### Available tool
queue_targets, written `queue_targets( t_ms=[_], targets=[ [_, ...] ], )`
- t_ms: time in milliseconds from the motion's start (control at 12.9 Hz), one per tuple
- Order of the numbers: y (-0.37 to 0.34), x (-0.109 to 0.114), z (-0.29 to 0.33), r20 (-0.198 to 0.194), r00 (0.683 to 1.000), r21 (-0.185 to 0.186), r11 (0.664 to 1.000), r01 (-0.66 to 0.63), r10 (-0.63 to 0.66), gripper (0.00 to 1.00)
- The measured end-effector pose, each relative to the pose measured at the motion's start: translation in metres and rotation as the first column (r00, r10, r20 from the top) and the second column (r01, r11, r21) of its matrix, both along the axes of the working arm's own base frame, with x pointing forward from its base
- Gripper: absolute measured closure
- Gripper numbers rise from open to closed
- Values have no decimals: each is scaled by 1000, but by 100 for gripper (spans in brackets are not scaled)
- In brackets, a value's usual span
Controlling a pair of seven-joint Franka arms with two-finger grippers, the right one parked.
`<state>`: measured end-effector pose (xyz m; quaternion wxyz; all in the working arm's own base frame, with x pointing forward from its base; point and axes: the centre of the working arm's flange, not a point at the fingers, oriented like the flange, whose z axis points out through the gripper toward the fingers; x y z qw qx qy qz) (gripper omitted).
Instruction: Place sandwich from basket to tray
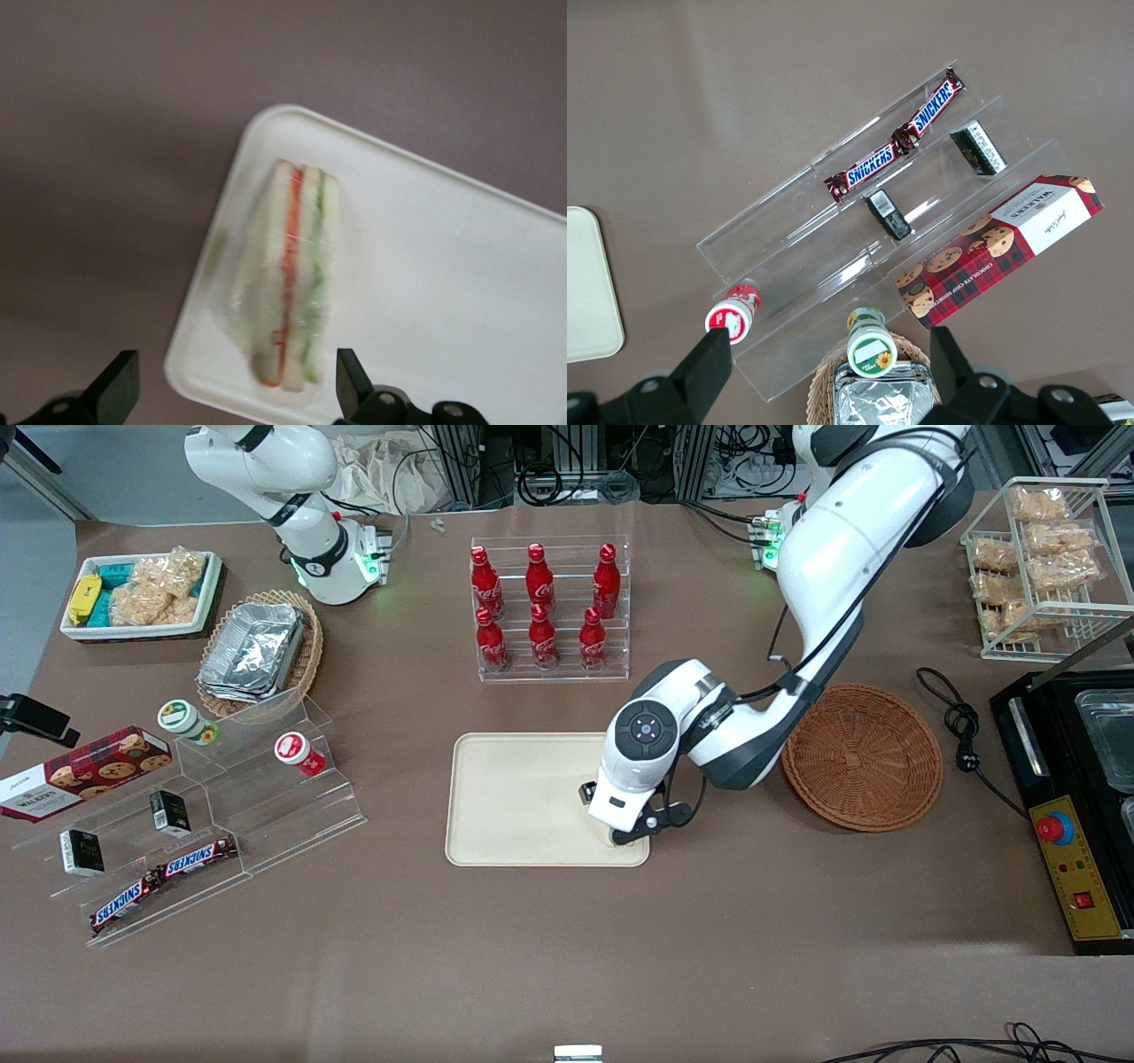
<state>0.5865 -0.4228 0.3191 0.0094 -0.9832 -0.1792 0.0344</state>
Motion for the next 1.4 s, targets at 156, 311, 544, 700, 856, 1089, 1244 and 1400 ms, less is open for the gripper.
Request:
queue_targets(
  t_ms=[156, 311, 544, 700, 856, 1089, 1244, 1400],
  targets=[
    [36, 11, 62, 26, 998, 19, 998, 59, -59, 0],
    [89, 17, 125, 12, 991, 4, 991, 137, -137, 0],
    [189, 15, 185, 29, 966, -14, 966, 257, -257, 0],
    [246, -1, 207, 35, 942, 6, 943, 334, -334, 0],
    [288, -21, 220, 9, 909, 12, 909, 417, -417, 0],
    [353, -40, 237, -55, 840, -23, 841, 540, -540, 0],
    [385, -41, 246, -58, 824, -36, 826, 563, -564, 0],
    [390, -37, 253, -45, 818, -31, 819, 573, -574, 0]
  ],
)
